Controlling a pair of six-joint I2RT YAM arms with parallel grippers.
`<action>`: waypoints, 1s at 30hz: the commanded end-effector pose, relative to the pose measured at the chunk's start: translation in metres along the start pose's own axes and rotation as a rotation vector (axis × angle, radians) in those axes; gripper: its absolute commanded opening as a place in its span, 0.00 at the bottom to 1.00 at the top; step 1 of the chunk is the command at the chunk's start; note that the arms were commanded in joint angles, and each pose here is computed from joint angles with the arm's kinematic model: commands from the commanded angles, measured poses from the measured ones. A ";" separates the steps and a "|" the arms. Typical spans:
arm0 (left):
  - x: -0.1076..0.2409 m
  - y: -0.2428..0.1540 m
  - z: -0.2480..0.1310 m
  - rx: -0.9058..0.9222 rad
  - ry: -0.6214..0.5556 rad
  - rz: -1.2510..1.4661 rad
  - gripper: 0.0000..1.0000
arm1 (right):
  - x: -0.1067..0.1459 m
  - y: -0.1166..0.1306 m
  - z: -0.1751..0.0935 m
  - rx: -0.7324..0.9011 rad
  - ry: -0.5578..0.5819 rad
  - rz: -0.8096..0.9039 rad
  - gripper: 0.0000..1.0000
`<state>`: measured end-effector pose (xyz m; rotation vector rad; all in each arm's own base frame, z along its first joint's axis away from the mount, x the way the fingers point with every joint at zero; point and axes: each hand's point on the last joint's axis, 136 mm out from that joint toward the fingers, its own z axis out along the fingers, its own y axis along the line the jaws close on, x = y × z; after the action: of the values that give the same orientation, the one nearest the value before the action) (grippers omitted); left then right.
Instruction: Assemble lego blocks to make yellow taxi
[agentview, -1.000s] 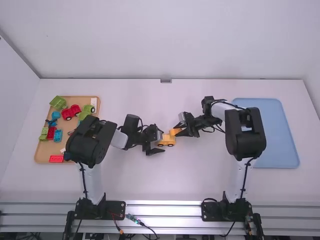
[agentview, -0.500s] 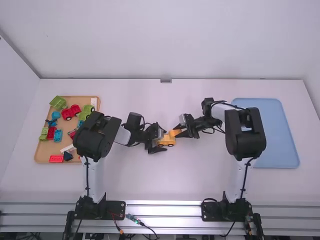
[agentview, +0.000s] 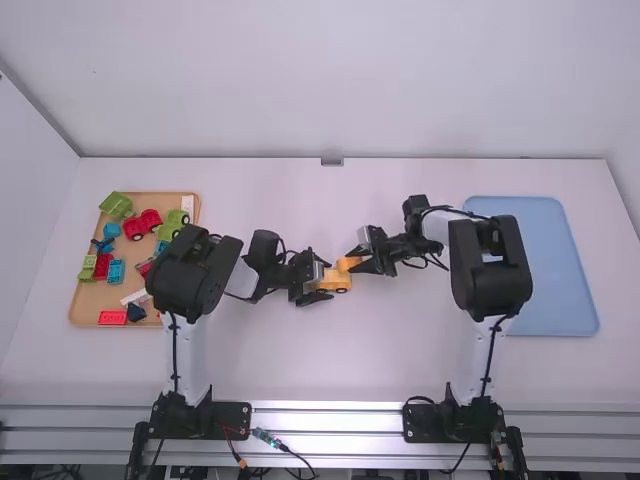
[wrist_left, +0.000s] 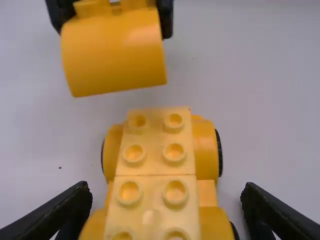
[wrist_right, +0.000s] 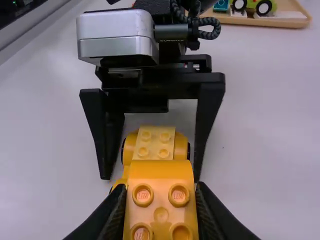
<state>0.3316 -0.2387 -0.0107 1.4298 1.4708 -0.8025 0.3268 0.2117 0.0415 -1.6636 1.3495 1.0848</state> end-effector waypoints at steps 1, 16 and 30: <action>0.006 -0.006 -0.002 0.013 -0.002 -0.035 0.73 | 0.002 0.007 0.009 -0.028 -0.019 0.041 0.14; 0.004 0.003 0.000 0.013 0.002 -0.053 0.62 | 0.002 0.010 0.013 -0.041 -0.011 0.038 0.13; 0.005 0.003 0.004 0.048 0.027 -0.048 0.48 | 0.004 0.019 0.025 -0.074 0.009 0.051 0.14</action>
<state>0.3365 -0.2397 -0.0132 1.4453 1.5244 -0.8426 0.3109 0.2274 0.0362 -1.7024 1.3415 1.1285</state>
